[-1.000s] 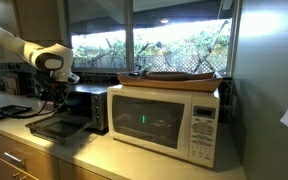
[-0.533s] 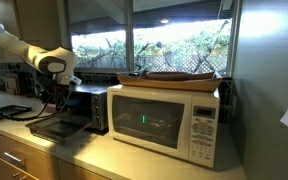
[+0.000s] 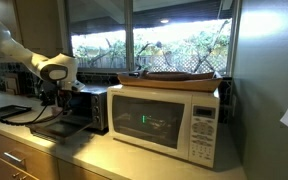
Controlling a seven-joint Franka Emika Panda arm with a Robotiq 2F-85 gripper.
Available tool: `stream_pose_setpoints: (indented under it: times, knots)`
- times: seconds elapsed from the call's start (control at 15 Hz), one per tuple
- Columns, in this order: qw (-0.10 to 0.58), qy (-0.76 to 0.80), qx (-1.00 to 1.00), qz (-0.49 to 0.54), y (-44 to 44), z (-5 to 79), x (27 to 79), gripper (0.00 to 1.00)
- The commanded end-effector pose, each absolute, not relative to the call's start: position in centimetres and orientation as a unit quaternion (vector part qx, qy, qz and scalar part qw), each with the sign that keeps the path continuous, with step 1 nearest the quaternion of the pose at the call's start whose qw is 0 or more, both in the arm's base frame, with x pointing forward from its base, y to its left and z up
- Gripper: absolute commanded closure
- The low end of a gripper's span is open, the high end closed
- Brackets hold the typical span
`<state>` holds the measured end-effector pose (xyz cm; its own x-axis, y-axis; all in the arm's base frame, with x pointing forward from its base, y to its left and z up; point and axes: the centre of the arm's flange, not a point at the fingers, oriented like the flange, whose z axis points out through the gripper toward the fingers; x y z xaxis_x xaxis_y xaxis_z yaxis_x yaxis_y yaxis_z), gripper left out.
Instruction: Move the purple bowl to the bottom space in the oven
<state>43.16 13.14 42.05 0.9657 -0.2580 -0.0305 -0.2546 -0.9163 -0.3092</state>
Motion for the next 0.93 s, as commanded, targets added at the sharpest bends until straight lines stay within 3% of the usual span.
stream_pose_setpoints:
  times: [0.0, 0.87]
  knots:
    - [0.135, 0.2, -0.969, -0.05, 13.4, 40.7, 43.2, 0.99]
    - [0.098, 0.326, -0.931, -0.135, 14.7, 38.8, 44.8, 0.99]
